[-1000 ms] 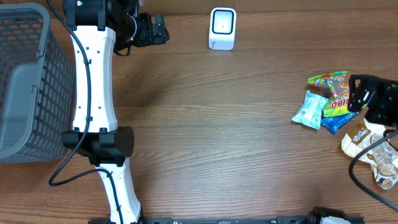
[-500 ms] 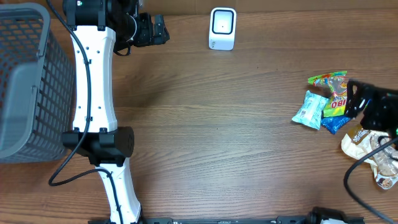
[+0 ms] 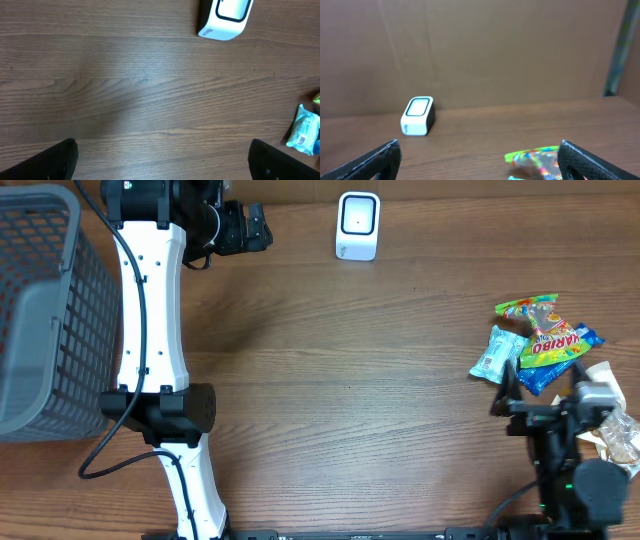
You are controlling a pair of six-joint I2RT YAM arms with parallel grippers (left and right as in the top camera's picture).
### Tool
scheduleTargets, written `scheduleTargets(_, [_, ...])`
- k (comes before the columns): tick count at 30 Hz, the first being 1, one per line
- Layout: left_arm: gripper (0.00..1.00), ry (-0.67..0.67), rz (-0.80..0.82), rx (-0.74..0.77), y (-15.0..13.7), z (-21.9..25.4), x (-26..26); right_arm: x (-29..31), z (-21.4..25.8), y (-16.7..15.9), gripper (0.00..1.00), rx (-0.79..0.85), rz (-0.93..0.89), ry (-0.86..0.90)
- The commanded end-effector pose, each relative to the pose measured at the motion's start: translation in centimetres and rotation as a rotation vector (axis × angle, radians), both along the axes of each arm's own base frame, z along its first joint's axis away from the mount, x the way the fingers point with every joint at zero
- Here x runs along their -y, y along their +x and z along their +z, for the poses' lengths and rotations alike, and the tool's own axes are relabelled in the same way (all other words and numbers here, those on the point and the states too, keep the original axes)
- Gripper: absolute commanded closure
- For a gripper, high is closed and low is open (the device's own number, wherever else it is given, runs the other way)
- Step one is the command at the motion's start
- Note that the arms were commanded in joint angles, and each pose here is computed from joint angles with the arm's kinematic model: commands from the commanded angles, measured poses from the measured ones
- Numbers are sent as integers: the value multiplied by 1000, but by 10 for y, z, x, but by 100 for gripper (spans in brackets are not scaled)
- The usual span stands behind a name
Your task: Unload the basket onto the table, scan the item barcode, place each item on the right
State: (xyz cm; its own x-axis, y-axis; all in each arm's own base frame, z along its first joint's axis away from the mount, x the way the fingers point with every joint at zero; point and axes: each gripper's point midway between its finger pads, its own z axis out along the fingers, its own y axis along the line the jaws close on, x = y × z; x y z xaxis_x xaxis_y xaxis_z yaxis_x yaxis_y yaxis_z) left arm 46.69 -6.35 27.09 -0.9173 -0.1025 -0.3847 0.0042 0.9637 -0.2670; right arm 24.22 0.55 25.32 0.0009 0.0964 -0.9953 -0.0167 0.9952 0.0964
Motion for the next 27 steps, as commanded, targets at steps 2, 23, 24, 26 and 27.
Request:
scheduleTargets(2, [0,-2,-7,26,-5,12,5,-12,-35,0,0,47,49,4])
scheduleTargets(23, [0,-2,-7,26,-5,12,5,-18,-83,3,0,-23,80,-1])
scheduleTargets(24, [0,-2,-7,26,-5,12,5,-18,-83,3,0,-23,80,-1])
scheduleTargets(26, [0,-2,-7,26,-5,12,5,-18,-83,3,0,-23,80,-1])
scheduleTargets(27, [0,-2,-7,26,-5,12,5,-18,-83,3,0,-23,80,-1])
